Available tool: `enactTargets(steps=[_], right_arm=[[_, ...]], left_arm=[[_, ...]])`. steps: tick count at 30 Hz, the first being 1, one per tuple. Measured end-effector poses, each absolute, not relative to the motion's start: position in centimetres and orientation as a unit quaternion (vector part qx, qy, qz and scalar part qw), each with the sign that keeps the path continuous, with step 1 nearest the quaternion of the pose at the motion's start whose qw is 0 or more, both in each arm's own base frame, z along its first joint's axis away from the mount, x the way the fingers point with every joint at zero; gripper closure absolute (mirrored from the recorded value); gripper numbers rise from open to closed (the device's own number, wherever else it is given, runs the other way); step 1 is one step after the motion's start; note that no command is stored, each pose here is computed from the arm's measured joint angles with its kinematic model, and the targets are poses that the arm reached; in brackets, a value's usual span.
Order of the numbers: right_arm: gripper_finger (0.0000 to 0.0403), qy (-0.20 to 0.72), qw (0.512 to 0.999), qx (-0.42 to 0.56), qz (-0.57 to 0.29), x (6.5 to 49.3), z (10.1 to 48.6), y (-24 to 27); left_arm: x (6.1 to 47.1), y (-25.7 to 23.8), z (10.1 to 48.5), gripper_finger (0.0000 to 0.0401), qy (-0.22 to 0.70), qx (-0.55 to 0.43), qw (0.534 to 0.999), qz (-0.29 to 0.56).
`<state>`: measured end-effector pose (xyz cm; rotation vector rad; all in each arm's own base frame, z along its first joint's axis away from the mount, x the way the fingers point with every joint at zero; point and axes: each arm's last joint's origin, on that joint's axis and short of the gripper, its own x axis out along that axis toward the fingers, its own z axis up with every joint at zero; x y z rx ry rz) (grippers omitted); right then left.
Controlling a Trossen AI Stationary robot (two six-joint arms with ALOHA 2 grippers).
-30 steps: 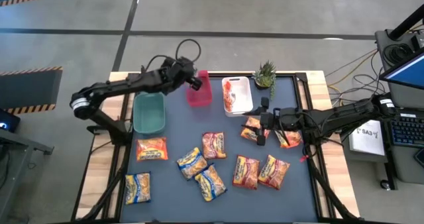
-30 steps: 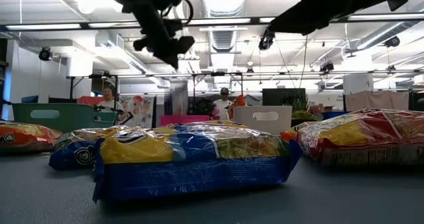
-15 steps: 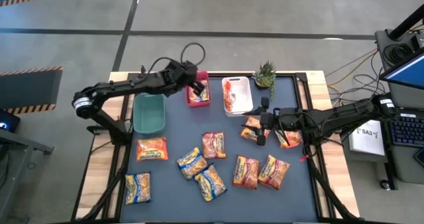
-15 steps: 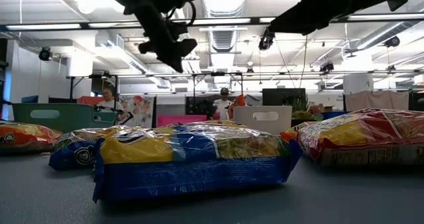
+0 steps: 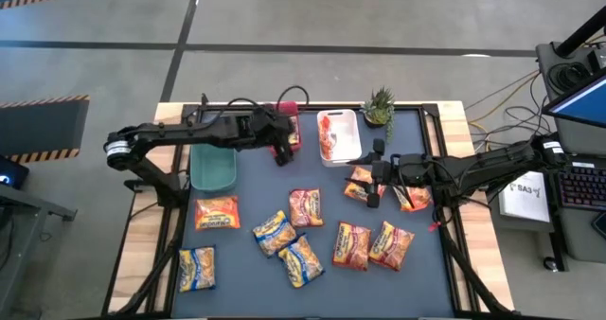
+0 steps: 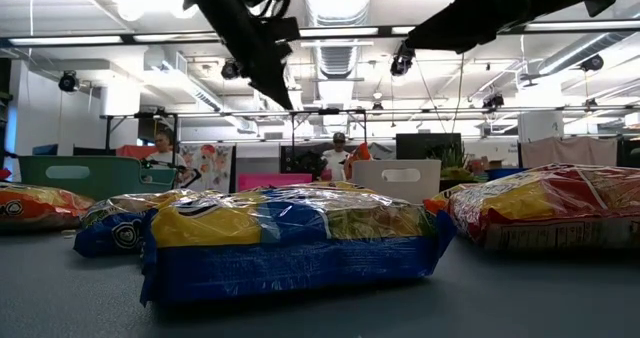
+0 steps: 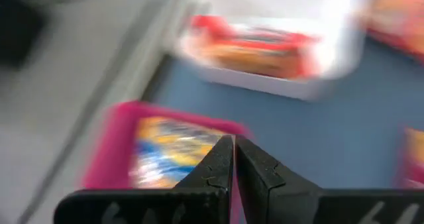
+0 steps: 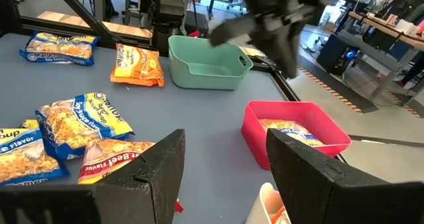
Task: Sort Maruchan noodles
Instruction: Put the red noodle pack into the green bin
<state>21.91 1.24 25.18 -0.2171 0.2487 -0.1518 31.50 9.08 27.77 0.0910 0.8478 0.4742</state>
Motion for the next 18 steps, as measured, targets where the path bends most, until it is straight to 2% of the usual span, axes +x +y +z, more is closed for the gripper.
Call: enactTargets(steps=[2, 4, 9, 11, 18], right_arm=[[0.0202, 0.124, 0.984, -0.106, -0.076, 21.9, 25.2, 1.2], [0.0202, 0.123, 0.984, -0.106, -0.076, 21.9, 25.2, 1.2], [0.0202, 0.123, 0.984, -0.102, -0.076, 21.9, 25.2, 1.2], [0.0202, 0.123, 0.985, -0.095, -0.077, 21.9, 25.2, 1.2], [0.0202, 0.134, 0.984, -0.086, -0.077, 21.8, 24.7, 1.2]], left_arm=[[31.6, 8.8, 27.7, 0.0401, 0.411, 0.042, 0.899, 0.145], [31.6, 8.9, 27.6, 0.0401, 0.413, 0.061, 0.903, 0.103], [31.3, 10.7, 27.9, 0.0399, 0.42, 0.133, 0.88, 0.175], [31.0, 11.8, 27.8, 0.0389, 0.424, 0.14, 0.877, 0.179], [29.9, 16.3, 26.2, 0.0314, 0.43, 0.071, 0.886, 0.159]])
